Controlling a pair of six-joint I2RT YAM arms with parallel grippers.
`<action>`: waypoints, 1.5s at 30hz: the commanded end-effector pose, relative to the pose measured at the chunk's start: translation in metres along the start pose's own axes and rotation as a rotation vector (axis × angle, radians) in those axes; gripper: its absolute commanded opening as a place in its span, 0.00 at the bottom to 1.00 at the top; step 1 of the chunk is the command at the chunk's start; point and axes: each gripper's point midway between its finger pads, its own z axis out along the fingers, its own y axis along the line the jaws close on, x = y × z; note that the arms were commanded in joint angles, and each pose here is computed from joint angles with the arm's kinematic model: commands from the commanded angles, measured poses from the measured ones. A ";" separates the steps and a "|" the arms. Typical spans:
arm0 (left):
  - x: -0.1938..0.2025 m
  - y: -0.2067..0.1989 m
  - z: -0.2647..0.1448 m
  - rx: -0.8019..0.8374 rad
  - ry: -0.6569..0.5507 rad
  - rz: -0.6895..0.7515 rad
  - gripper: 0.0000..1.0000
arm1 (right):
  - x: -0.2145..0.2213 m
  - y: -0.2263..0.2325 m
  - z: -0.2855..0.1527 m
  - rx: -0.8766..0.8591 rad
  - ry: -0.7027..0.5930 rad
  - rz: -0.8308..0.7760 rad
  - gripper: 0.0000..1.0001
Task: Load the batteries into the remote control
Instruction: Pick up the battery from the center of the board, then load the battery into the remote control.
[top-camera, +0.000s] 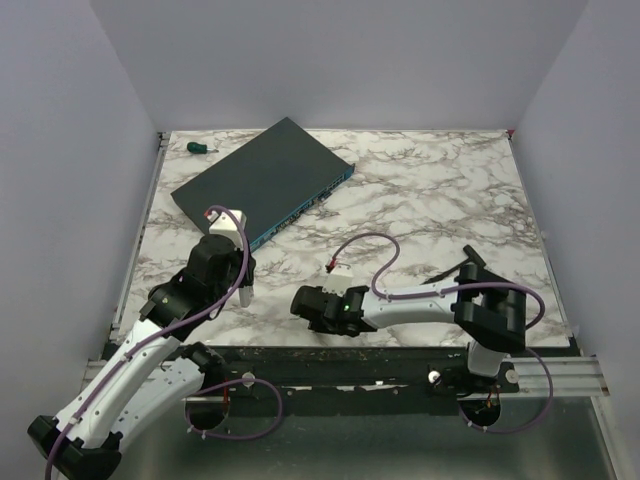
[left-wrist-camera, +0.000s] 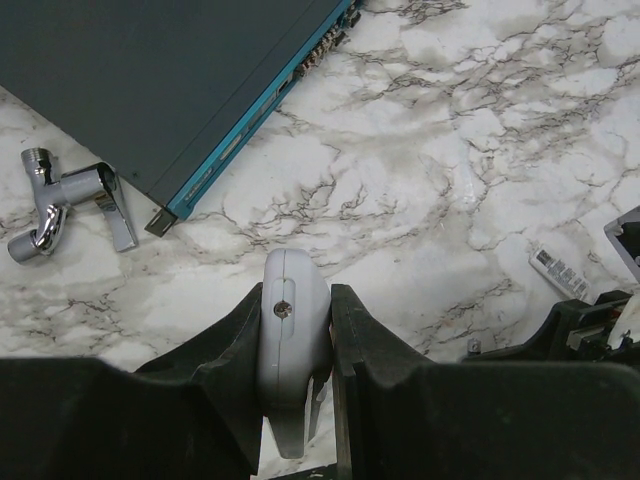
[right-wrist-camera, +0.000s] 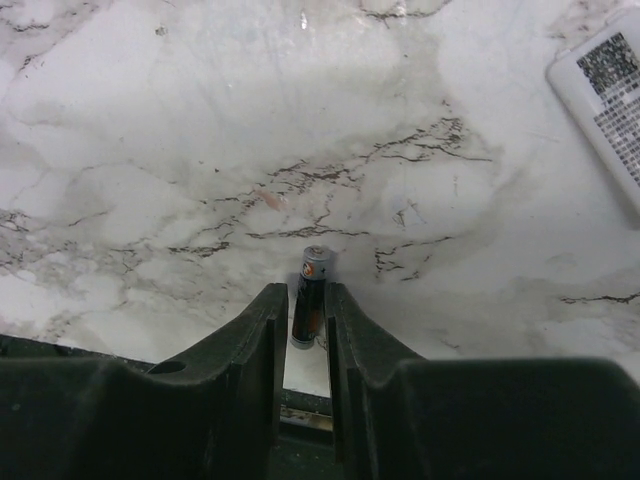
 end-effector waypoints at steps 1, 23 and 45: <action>-0.006 -0.004 -0.001 0.028 -0.029 -0.001 0.00 | 0.005 -0.043 0.014 0.203 -0.016 -0.157 0.28; -0.016 -0.013 -0.009 0.106 -0.083 -0.025 0.00 | -0.013 -0.033 -0.010 0.156 -0.104 -0.309 0.01; -0.032 -0.117 -0.051 0.749 -0.080 -0.648 0.00 | -0.119 0.048 -0.218 -0.841 -0.718 -0.482 0.01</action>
